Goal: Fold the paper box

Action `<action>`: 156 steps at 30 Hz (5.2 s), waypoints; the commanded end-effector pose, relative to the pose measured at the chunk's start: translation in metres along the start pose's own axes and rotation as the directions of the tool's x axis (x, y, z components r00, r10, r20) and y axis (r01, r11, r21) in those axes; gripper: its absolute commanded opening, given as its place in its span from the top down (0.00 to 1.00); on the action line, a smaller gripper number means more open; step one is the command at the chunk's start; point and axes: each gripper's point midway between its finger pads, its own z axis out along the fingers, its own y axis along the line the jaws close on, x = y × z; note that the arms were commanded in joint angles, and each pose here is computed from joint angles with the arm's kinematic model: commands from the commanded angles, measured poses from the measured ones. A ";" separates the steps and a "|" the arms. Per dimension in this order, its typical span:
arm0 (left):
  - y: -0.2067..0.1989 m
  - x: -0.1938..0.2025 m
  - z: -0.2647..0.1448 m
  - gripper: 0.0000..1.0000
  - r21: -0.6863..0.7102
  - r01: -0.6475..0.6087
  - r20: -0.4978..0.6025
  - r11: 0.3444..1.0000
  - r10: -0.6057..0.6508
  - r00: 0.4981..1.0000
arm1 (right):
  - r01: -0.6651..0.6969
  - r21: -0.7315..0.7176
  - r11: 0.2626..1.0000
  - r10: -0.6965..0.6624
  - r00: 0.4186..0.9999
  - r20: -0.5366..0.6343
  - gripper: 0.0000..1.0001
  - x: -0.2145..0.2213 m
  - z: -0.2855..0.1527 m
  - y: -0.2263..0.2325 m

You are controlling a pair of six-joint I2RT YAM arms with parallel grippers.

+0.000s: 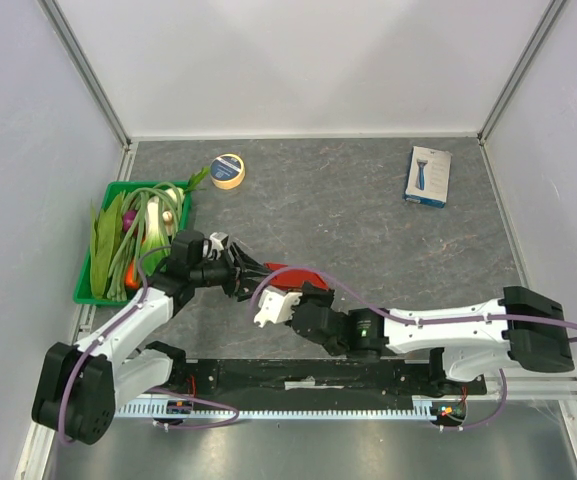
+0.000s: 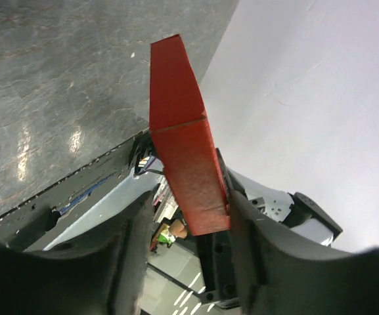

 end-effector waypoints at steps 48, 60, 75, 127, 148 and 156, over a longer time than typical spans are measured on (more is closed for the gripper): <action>0.069 -0.024 0.014 0.63 0.004 -0.060 0.144 0.998 0.058 0.988 | -0.149 -0.461 0.875 0.167 0.986 -0.003 0.54 -0.029 0.044 0.104; 0.078 -0.023 0.012 0.70 -0.036 -0.038 0.153 0.999 0.043 0.987 | -0.070 -0.259 0.963 0.078 0.997 0.022 0.24 -0.020 0.042 0.111; 0.093 -0.023 -0.026 0.30 -0.249 -0.291 0.226 0.924 0.347 0.910 | -0.283 -0.556 0.782 0.326 0.945 -0.022 0.26 -0.006 0.049 0.146; 0.110 -0.100 -0.027 0.93 -0.467 -0.250 0.413 0.848 0.459 0.786 | -0.850 -0.466 0.244 0.828 0.433 -0.356 0.24 -0.020 0.069 0.082; 0.093 -0.067 0.056 0.96 -0.335 -0.310 0.260 0.890 0.403 0.877 | -0.997 -0.079 -0.009 0.920 0.023 -0.390 0.37 0.078 0.069 0.044; 0.081 -0.054 0.065 0.95 -0.326 -0.378 0.214 0.867 0.457 0.864 | -0.997 -0.047 -0.059 0.926 -0.037 -0.376 0.63 0.093 0.065 0.055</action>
